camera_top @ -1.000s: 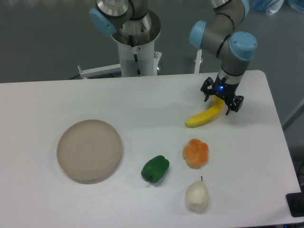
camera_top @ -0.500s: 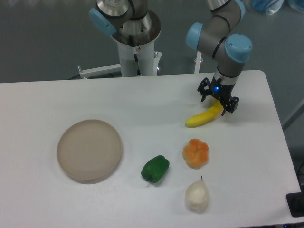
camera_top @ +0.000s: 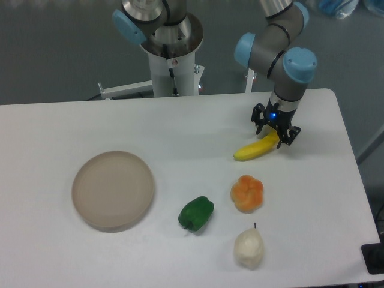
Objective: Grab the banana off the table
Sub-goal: 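Close the gripper on the banana, then lift the banana off the table and swing it toward the orange object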
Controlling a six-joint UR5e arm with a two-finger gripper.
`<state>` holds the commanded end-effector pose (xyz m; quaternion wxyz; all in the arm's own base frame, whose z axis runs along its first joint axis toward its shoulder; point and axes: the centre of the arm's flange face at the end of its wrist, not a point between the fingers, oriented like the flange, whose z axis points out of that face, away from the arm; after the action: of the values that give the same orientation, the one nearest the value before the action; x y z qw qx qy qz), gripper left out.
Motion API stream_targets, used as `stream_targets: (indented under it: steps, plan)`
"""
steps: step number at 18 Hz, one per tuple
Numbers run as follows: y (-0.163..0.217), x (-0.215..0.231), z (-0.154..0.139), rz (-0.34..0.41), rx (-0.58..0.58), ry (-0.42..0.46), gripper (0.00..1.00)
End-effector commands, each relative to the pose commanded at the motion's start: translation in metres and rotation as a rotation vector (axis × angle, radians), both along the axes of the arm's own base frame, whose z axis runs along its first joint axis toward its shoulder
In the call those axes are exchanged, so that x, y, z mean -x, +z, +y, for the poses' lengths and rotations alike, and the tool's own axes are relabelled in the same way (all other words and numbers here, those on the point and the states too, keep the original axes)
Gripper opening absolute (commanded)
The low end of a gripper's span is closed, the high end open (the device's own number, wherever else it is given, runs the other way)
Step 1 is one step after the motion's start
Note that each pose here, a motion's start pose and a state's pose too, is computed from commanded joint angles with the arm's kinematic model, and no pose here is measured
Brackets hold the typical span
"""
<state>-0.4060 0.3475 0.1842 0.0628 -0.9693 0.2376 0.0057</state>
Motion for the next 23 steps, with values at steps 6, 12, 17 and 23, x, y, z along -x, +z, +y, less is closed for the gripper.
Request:
stream_targets:
  steps: [6, 12, 17, 23]
  plan:
    - [0.003, 0.003, 0.0, 0.007, -0.003, 0.005, 0.27]
    - [0.032, 0.009, 0.012, 0.06, -0.037, -0.008, 0.19]
    - [0.088, 0.007, 0.063, 0.171, -0.092, -0.093, 0.19]
    - [0.121, 0.011, 0.089, 0.245, -0.098, -0.125, 0.19]
